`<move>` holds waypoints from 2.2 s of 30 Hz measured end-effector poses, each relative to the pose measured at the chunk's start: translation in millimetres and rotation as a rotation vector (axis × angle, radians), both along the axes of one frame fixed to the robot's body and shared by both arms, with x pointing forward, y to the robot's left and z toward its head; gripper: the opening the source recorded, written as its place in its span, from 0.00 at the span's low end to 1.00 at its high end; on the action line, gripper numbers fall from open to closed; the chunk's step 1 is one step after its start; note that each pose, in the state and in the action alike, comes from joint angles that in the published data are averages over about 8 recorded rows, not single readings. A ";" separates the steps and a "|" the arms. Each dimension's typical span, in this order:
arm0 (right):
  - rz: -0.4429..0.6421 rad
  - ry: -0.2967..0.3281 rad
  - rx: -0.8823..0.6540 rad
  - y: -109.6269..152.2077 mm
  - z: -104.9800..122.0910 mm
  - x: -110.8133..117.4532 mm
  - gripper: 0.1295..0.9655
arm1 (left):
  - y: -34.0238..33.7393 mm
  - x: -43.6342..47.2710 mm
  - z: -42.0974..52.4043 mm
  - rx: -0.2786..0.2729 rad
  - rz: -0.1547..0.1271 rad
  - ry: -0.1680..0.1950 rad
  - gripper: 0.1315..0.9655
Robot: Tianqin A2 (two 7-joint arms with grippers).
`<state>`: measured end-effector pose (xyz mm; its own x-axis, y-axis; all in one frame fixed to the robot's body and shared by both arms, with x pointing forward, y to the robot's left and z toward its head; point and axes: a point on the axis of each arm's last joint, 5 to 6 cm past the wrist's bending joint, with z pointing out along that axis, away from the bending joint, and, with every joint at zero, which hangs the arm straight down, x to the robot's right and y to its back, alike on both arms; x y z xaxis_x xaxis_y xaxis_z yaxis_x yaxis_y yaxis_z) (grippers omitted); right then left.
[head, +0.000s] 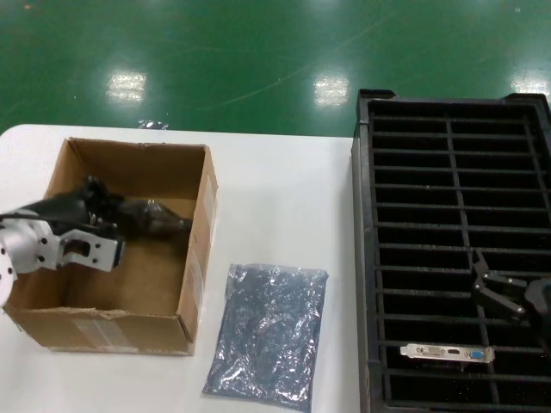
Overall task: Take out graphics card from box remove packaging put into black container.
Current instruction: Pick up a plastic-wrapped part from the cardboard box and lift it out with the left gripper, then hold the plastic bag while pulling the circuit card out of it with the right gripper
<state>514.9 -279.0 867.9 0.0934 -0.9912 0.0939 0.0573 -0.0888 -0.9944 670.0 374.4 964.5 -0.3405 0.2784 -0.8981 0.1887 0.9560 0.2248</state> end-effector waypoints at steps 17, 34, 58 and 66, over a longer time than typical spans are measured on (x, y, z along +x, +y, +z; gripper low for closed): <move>0.000 0.000 0.000 0.0 0.0 0.0 1.00 | -4.1 -69.1 62.6 -0.111 -0.036 -0.190 0.01; 0.000 0.000 0.000 0.0 0.0 0.0 1.00 | -34.8 -119.8 86.0 -0.273 -0.161 -0.214 0.01; 0.139 -0.084 0.065 2.6 24.5 3.7 0.98 | -53.9 -123.8 76.9 -0.317 -0.215 -0.182 0.01; 0.290 -0.101 0.057 17.6 36.9 -2.4 0.91 | -53.9 -123.8 76.9 -0.317 -0.215 -0.182 0.01</move>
<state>512.5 -261.4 904.8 0.3663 -0.9284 0.0624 0.1705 0.0010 -0.9854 546.2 320.6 1041.4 -0.1328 0.0262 -0.9908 0.3759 0.9263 -0.0258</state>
